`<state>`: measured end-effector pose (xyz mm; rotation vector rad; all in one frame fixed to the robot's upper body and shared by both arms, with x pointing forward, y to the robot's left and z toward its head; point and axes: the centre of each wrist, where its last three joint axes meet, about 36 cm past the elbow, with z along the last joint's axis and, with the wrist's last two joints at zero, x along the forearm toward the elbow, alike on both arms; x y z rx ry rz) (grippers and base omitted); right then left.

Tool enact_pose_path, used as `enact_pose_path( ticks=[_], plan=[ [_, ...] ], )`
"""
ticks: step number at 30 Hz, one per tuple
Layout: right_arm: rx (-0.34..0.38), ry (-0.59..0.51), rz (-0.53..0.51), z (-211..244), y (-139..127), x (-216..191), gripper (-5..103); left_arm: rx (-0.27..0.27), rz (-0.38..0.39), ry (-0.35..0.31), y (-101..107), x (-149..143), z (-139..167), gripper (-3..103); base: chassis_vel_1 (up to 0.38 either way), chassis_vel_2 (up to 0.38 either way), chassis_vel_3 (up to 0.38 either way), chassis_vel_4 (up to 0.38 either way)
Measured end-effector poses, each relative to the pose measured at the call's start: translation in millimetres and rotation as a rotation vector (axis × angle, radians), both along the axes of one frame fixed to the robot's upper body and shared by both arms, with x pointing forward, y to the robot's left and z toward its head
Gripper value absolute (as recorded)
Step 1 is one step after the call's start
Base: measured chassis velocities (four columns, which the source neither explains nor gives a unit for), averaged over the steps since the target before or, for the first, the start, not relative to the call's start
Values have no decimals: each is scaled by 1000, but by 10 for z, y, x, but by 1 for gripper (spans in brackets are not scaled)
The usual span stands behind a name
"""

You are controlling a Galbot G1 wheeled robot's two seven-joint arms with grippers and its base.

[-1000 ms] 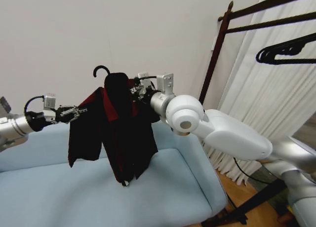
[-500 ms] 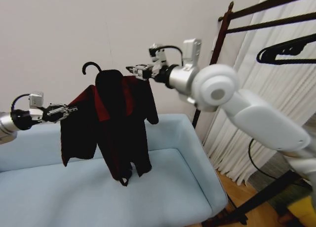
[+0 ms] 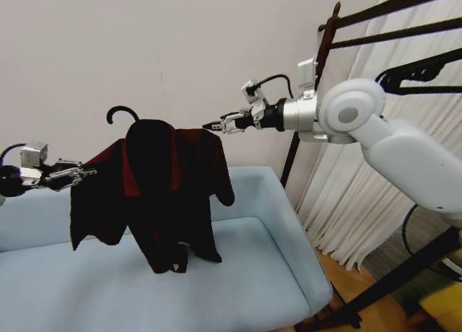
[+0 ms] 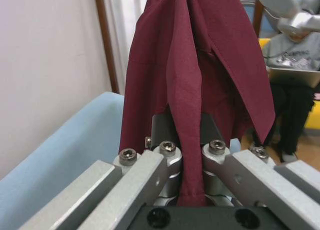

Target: Pick up the clothes from the sofa and hang them on the clothes hanger.

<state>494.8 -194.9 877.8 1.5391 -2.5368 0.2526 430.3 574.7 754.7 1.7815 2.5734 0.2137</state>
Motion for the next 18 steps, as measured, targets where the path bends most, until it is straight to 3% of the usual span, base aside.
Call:
enact_pose_path(
  ticks=[3,13,18],
  plan=[
    [-44,-4,26,11,133,-49,100,34,-31,-1,7,-8,10,2,0,0,0,0],
    [-147,-10,72,119,160,-129,100,43,-45,-13,16,-14,17,2,0,0,0,0],
    [-152,11,78,225,206,-173,100,46,-58,-16,2,-17,18,2,0,0,0,0]
  ],
)
